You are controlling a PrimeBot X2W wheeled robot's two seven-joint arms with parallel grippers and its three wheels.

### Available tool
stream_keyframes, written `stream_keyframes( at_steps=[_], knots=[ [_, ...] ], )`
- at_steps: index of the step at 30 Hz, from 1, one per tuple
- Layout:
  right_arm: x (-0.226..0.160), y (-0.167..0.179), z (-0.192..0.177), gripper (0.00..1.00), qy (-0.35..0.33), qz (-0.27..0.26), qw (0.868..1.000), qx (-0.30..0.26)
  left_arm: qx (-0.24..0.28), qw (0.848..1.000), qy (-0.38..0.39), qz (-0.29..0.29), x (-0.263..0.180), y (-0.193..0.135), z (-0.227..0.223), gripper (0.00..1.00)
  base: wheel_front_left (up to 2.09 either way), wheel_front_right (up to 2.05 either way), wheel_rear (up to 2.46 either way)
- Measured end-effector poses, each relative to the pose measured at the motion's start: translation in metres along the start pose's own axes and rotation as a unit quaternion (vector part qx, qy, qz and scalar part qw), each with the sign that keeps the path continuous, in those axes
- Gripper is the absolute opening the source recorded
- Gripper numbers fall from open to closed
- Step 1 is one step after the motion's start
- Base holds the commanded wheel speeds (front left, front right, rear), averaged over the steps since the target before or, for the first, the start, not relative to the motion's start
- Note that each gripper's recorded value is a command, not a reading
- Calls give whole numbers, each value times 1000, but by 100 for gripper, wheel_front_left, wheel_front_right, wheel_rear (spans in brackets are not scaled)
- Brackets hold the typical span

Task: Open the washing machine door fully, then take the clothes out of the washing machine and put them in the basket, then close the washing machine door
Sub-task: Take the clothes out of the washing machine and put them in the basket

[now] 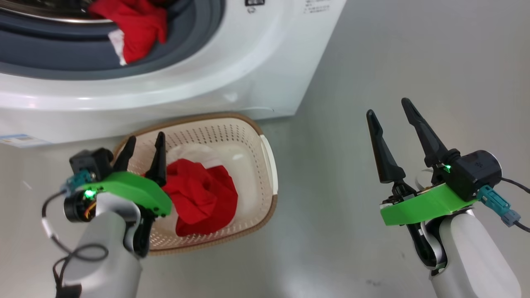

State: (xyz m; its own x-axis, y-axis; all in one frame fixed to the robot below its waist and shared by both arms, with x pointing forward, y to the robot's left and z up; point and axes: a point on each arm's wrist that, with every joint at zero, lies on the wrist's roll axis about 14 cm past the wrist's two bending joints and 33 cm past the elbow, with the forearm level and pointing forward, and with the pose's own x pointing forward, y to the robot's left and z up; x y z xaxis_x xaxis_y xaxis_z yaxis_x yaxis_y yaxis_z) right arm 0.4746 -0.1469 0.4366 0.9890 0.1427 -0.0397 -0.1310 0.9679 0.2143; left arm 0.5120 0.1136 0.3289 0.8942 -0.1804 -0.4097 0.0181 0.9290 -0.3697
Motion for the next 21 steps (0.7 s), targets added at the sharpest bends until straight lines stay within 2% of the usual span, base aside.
stream_keyframes(
  at_steps=[10,21],
  knots=[
    [-9,12,28,100,-29,10,1000,-8,31,990,-138,-25,-52,-20,73,100,0,0,0],
    [-40,10,52,100,-52,-3,999,-10,51,974,-218,-16,-122,-18,107,100,0,0,0]
  ],
)
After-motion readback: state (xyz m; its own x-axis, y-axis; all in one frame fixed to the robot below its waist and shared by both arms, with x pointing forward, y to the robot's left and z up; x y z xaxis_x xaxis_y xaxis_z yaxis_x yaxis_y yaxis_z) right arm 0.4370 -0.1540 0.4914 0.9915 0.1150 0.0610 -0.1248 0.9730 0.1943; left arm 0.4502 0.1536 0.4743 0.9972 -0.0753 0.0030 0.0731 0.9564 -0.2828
